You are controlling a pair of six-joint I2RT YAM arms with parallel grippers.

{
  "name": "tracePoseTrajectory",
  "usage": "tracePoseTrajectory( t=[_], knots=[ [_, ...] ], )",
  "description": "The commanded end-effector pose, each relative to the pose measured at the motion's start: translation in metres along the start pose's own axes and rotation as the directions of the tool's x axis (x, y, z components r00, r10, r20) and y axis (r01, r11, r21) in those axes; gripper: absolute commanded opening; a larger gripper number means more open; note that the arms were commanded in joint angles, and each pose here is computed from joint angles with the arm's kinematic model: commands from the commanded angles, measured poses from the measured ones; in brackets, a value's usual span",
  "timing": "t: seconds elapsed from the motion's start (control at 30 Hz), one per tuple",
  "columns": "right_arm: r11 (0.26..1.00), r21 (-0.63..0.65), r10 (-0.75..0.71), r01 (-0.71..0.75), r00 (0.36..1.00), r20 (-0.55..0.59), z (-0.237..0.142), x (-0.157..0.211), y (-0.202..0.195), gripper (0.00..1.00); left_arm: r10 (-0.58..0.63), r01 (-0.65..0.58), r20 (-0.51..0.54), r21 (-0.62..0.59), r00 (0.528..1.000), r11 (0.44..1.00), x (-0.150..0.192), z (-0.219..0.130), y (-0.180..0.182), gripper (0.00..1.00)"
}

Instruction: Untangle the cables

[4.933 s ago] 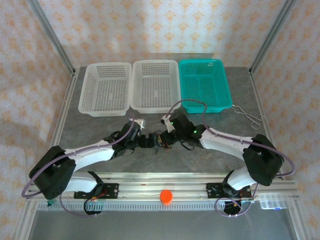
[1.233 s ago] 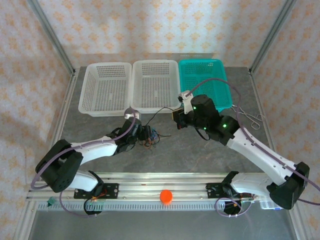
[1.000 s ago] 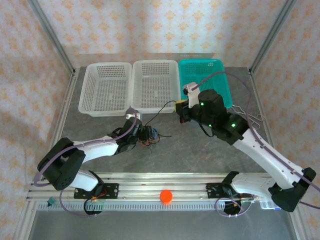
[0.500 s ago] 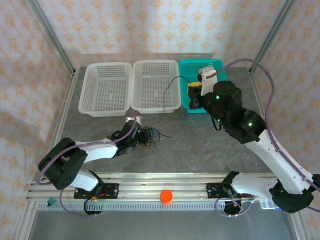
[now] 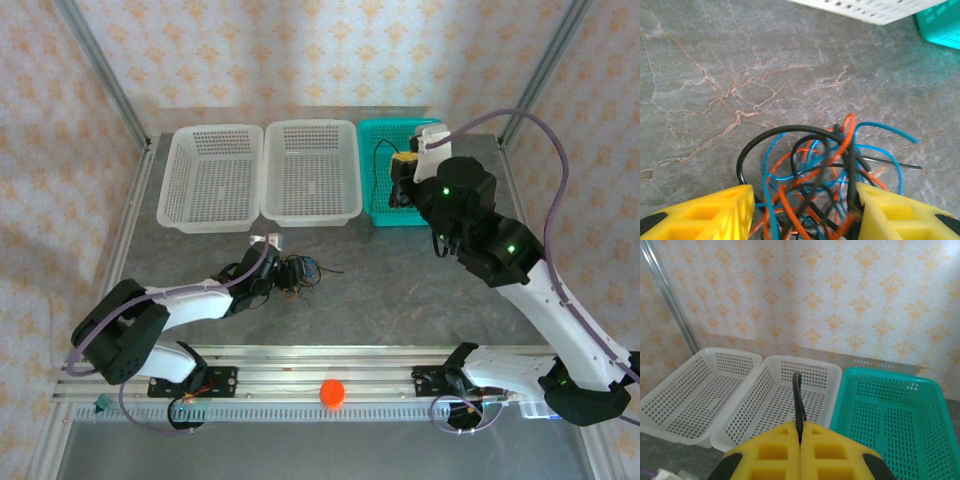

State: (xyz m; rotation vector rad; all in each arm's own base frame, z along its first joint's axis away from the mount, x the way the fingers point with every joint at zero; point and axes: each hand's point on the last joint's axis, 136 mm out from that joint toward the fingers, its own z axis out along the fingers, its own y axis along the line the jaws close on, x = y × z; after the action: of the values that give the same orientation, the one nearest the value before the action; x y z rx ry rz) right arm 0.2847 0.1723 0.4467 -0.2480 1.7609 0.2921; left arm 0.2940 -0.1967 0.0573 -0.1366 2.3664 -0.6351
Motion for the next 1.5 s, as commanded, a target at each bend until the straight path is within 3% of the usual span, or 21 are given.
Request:
tracePoseTrajectory(
  t=[0.0, 0.37, 0.63, 0.97, 1.13, 1.37, 1.47],
  knots=[
    [0.995, 0.072, 0.073, -0.074, 0.997, 0.023, 0.008, -0.002, -0.010, 0.00, 0.014, -0.015, 0.067, 0.022, 0.998, 1.000, -0.031, -0.019, -0.021, 0.60],
    [0.977, 0.160, 0.136, -0.139, 0.990, 0.029, 0.051, 0.010, -0.011, 0.00, 0.098, -0.085, 0.264, -0.060, 0.960, 0.995, -0.119, -0.081, -0.052, 0.66],
    [0.958, 0.252, 0.144, -0.139, 0.990, -0.001, 0.092, 0.010, -0.035, 0.00, 0.141, -0.134, 0.345, -0.044, 0.928, 0.990, -0.168, -0.102, -0.085, 0.67],
    [0.912, 0.348, 0.238, -0.218, 0.971, -0.014, 0.151, 0.019, -0.076, 0.00, 0.101, -0.130, 0.380, 0.053, 0.919, 0.990, -0.211, -0.074, -0.125, 0.67],
    [0.877, 0.424, 0.258, -0.226, 0.966, -0.020, 0.181, 0.031, -0.106, 0.00, 0.094, -0.131, 0.351, 0.084, 0.932, 0.988, -0.213, -0.059, -0.135, 0.67],
    [0.763, 0.598, 0.419, -0.245, 0.892, -0.170, 0.234, 0.114, -0.152, 0.00, 0.079, -0.109, 0.294, 0.085, 0.952, 0.990, -0.202, -0.036, -0.130, 0.67],
    [0.694, 0.667, 0.496, -0.271, 0.852, -0.169, 0.249, 0.139, -0.159, 0.00, 0.073, -0.101, 0.284, 0.084, 0.956, 0.991, -0.203, -0.030, -0.129, 0.67]
  ],
)
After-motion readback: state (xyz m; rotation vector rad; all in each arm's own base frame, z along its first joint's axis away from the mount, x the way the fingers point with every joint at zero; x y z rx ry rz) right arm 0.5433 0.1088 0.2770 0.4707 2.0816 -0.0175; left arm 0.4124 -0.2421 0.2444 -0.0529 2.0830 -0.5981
